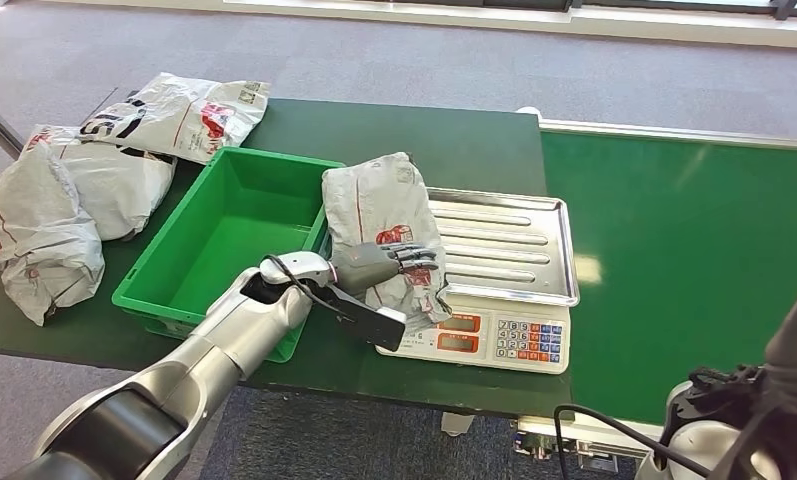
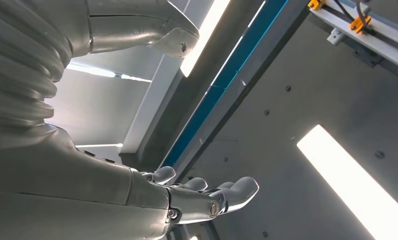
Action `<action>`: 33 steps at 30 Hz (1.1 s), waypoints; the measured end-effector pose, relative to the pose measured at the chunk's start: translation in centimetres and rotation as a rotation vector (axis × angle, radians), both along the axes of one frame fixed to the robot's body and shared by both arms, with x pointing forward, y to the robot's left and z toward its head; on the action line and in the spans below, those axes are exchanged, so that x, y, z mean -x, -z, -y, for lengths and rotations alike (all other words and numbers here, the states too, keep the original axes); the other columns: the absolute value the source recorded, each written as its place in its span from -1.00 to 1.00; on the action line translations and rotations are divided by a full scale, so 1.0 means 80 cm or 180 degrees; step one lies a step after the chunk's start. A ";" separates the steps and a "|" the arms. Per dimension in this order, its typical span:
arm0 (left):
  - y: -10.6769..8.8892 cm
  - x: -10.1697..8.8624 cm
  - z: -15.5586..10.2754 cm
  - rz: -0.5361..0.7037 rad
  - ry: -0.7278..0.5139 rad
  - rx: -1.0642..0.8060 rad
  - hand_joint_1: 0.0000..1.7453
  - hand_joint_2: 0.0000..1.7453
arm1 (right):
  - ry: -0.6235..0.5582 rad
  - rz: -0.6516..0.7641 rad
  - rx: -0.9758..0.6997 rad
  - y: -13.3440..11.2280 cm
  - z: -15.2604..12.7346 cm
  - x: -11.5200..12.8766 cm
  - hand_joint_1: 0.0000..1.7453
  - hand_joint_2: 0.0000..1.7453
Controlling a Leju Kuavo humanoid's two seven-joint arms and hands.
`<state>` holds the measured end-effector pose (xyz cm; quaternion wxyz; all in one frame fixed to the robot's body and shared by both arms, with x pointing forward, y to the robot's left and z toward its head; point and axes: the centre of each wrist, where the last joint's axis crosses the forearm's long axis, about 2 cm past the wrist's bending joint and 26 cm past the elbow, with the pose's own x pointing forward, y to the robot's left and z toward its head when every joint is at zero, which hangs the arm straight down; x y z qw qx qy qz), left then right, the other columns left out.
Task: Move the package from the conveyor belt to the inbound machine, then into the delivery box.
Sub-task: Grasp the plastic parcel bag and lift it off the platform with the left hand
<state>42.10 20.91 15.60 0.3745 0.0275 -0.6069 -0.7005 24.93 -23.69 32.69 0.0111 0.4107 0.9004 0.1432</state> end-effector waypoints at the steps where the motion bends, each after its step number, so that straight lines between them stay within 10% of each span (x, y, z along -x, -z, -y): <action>1: -0.001 -0.001 0.000 -0.0036 0.0019 0.0000 1.00 1.00 | 0.0008 -0.0004 0.0009 0.000 0.000 0.000 -1.00 1.00; 21: -0.010 -0.009 0.001 0.0071 -0.0033 0.0085 1.00 1.00 | 0.0012 -0.0080 0.0027 0.006 -0.001 -0.005 -1.00 1.00; 33: -0.108 -0.024 -0.006 0.2672 -0.1663 -0.0258 1.00 1.00 | 0.0284 -0.0110 0.0038 0.010 0.021 0.003 -1.00 1.00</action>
